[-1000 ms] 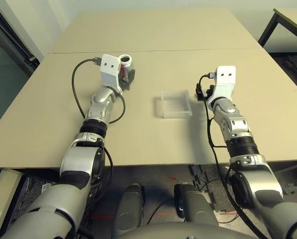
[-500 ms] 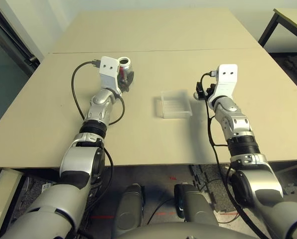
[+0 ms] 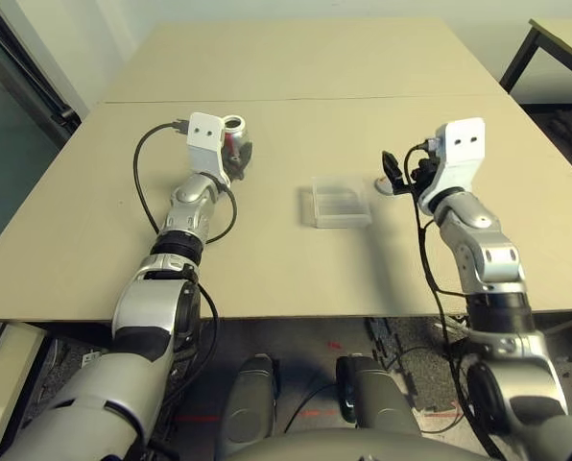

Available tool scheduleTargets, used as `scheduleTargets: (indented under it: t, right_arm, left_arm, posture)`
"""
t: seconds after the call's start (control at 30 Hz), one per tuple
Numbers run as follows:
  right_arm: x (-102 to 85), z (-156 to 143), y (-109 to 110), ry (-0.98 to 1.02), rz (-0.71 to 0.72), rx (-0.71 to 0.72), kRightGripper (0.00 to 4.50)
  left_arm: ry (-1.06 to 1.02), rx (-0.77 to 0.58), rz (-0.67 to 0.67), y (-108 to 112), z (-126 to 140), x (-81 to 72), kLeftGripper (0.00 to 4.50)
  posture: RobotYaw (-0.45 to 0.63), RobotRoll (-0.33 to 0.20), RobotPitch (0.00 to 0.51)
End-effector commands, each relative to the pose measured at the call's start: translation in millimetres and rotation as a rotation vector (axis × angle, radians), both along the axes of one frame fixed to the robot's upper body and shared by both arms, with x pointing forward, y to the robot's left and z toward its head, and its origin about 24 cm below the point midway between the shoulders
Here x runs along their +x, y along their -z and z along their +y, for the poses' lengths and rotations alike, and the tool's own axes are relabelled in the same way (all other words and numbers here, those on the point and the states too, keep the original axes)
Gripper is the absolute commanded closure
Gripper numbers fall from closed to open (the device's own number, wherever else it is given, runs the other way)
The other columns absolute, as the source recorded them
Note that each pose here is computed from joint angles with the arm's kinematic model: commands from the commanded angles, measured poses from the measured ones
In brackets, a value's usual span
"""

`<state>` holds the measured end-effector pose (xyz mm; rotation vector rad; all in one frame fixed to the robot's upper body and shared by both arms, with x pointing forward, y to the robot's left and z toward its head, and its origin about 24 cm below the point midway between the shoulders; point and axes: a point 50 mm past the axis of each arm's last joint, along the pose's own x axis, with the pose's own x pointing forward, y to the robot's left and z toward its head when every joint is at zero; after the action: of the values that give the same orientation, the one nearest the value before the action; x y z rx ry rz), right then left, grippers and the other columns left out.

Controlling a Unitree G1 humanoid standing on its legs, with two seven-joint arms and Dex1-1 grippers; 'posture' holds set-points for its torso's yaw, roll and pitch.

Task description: Pour the medicine from the bottle into the box.

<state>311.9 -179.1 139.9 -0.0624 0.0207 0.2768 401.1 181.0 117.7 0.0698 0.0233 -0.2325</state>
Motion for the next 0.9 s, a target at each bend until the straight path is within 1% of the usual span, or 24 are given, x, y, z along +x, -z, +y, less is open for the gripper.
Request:
scheduleTargets:
  t: [0.03,0.13,0.2,0.27,0.43,0.47,0.57,0.63,0.73,0.87,0.9]
  right_arm:
    - [-15.3,-1,-5,-0.078,0.034,0.010,0.00]
    - [-28.2,1,-4,-0.170,0.084,-0.027,0.00]
    - [-39.9,0,-2,-0.280,0.150,-0.094,0.00]
    - [-49.1,0,1,-0.381,0.223,-0.152,0.00]
    - [-52.2,-1,4,-0.450,0.292,-0.170,0.00]
    - [-51.4,-1,5,-0.459,0.303,-0.183,0.00]
    - [-47.9,0,6,-0.472,0.313,-0.203,0.00]
    - [-43.9,3,5,-0.488,0.317,-0.216,0.00]
    - [-38.9,6,5,-0.514,0.323,-0.242,0.00]
    - [-33.3,9,7,-0.536,0.323,-0.255,0.00]
    - [-31.8,10,7,-0.538,0.319,-0.258,0.00]
  left_arm:
    - [-0.014,0.061,0.026,-3,4,3.0,2.04]
    - [-0.023,0.102,0.023,-9,7,5.9,2.04]
    - [0.004,0.204,-0.024,-25,6,10.4,2.04]
    - [0.049,0.354,-0.087,-45,0,15.0,2.04]
    - [0.135,0.650,-0.204,-75,-15,20.2,2.04]
    - [0.165,0.750,-0.239,-83,-22,21.1,2.04]
    - [0.234,0.962,-0.316,-95,-40,21.9,2.04]
    - [0.301,1.131,-0.392,-100,-59,20.8,2.04]
    - [0.381,1.354,-0.493,-101,-80,18.3,2.04]
    - [0.476,1.623,-0.605,-91,-101,14.6,2.04]
    - [0.497,1.670,-0.626,-88,-105,13.7,2.04]
  posture:
    - [-0.05,0.000,0.067]
    - [-0.06,0.000,0.067]
    - [-0.06,0.000,0.068]
    - [-0.07,0.000,0.068]
    - [-0.07,0.000,0.072]
    - [-0.06,0.000,0.074]
    - [-0.07,0.000,0.077]
    - [-0.07,0.000,0.079]
    - [-0.08,0.000,0.079]
    - [-0.08,0.000,0.079]
    - [-0.08,0.000,0.079]
